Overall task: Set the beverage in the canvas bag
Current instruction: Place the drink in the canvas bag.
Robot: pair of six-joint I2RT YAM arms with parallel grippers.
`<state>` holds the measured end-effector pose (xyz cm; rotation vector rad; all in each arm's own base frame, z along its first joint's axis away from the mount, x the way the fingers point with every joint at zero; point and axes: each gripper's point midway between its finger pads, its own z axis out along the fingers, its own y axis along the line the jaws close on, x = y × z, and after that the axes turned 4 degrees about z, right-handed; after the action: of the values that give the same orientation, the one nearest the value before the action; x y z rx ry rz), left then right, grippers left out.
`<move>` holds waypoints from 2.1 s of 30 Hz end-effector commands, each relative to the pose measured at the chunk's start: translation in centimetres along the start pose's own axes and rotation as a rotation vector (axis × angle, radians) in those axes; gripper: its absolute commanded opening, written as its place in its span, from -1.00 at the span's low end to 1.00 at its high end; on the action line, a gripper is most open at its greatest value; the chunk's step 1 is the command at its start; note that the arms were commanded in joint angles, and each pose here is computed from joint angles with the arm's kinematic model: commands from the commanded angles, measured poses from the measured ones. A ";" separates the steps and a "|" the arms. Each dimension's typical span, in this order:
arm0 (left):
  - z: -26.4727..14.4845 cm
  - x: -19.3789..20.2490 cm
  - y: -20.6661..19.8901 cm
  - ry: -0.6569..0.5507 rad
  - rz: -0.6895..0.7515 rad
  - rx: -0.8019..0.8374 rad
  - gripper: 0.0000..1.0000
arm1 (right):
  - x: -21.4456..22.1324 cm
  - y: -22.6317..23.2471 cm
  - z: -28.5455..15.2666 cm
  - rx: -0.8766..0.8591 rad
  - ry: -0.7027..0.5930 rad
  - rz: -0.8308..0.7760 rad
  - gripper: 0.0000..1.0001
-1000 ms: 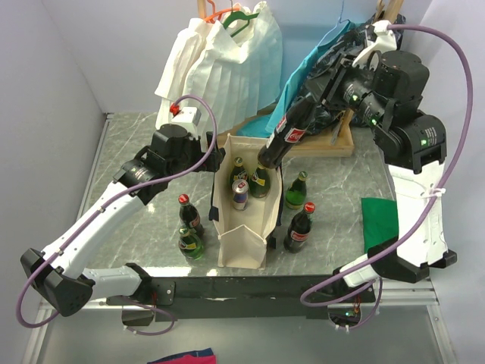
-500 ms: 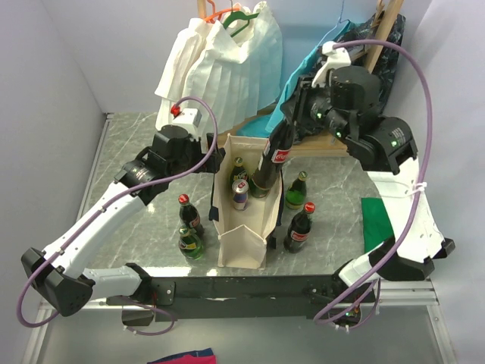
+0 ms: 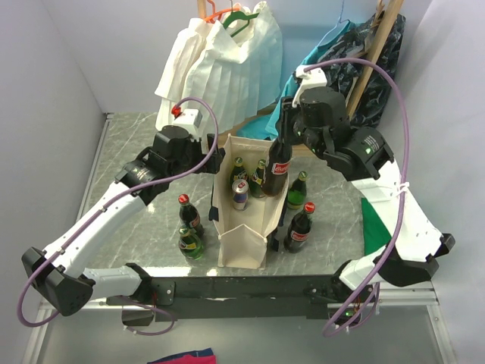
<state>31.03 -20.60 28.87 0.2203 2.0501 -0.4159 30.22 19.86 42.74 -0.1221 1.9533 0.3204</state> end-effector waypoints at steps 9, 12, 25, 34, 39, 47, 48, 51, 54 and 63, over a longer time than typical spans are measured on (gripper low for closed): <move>-1.2 -4.8 -1.9 -0.170 0.021 0.098 0.93 | -9.1 0.9 -4.0 -0.059 -0.379 0.148 -1.00; -1.7 -6.1 -2.7 -0.221 0.027 0.137 0.93 | -9.0 1.1 -3.7 -0.053 -0.380 0.141 -1.00; -1.7 -8.0 -3.7 -0.274 0.037 0.175 0.93 | -8.3 1.6 -3.1 -0.062 -0.381 0.135 -1.00; -0.5 -8.6 -3.4 -0.331 0.025 0.153 0.93 | -7.4 2.1 -2.3 -0.062 -0.371 0.140 -1.00; 0.5 -8.9 -3.8 -0.341 0.022 0.165 0.93 | -7.2 1.8 -2.0 -0.045 -0.386 0.133 -1.00; 2.2 -7.9 -4.6 -0.284 0.033 0.196 0.93 | -6.2 1.8 -1.1 -0.040 -0.377 0.152 -1.00; 2.4 -7.9 -4.7 -0.279 0.034 0.197 0.93 | -6.1 1.9 -1.1 -0.044 -0.375 0.154 -1.00; 2.6 -7.8 -4.7 -0.268 0.029 0.194 0.93 | -6.1 2.0 -0.9 -0.042 -0.369 0.150 -1.00; 2.6 -7.7 -4.7 -0.264 0.026 0.192 0.93 | -5.9 2.0 -0.7 -0.042 -0.369 0.150 -1.00; 1.8 -5.9 -4.5 -0.199 0.065 0.208 0.93 | -4.4 1.8 0.7 -0.019 -0.383 0.166 -1.00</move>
<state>35.15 -25.76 32.17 0.3017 1.8307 -0.5742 32.17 22.71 36.67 -0.1288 1.9080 0.2583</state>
